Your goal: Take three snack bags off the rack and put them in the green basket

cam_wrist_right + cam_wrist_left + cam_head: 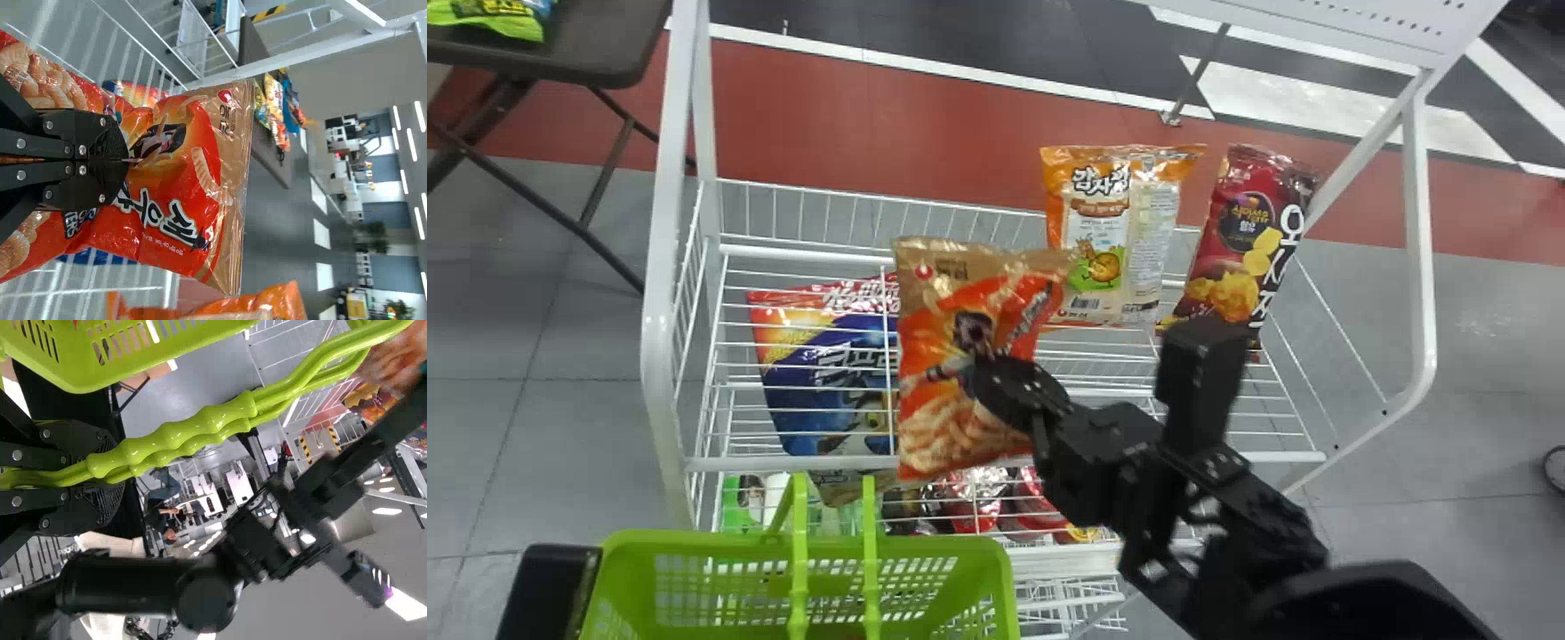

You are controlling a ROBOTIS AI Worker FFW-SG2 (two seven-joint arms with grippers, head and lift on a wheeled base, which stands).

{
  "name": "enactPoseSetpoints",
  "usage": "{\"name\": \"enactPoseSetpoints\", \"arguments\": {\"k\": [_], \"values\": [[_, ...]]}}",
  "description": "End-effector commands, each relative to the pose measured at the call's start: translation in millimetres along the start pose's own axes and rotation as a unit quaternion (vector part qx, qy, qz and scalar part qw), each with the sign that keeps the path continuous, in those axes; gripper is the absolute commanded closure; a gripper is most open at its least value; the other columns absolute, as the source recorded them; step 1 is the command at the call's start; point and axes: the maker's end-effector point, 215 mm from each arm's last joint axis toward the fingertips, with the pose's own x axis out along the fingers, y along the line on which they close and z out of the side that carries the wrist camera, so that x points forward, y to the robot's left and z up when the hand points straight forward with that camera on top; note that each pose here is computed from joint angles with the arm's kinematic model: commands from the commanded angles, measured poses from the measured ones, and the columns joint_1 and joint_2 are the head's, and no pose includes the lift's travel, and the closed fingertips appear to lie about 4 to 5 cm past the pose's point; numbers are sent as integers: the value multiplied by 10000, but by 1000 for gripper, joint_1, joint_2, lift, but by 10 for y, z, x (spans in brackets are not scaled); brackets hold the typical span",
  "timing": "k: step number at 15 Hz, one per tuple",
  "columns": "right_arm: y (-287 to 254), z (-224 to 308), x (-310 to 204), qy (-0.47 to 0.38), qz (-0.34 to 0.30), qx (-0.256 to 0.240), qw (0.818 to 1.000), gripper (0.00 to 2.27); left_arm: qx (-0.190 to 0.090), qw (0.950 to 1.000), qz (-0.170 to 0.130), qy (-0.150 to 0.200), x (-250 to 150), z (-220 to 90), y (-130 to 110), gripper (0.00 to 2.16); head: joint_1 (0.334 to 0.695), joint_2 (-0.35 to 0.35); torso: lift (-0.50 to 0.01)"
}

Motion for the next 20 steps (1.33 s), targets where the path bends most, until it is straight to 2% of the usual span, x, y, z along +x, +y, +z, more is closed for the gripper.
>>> {"name": "enactPoseSetpoints", "arguments": {"k": [1,5,9,17,20], "values": [[-49,-333,-338,689,27,280,9972,2240,4,10000,4,-78,1,-6,-8,1754,695,-350,-23],[-20,-980,-783,1859,218,781,9792,2240,11,10000,13,-85,4,-3,-12,1754,695,-350,-23],[481,-1444,-1187,2895,886,1505,9411,2240,71,9999,21,-114,-14,14,-45,1754,695,-350,-23],[1349,-1345,-1155,2887,2195,1586,9183,2240,68,9999,-32,-108,3,-9,-81,1754,695,-350,-23],[1664,-1529,-1063,3044,2603,1732,8998,2236,76,9999,-32,-98,12,-18,-93,1754,695,-350,-23]]}}
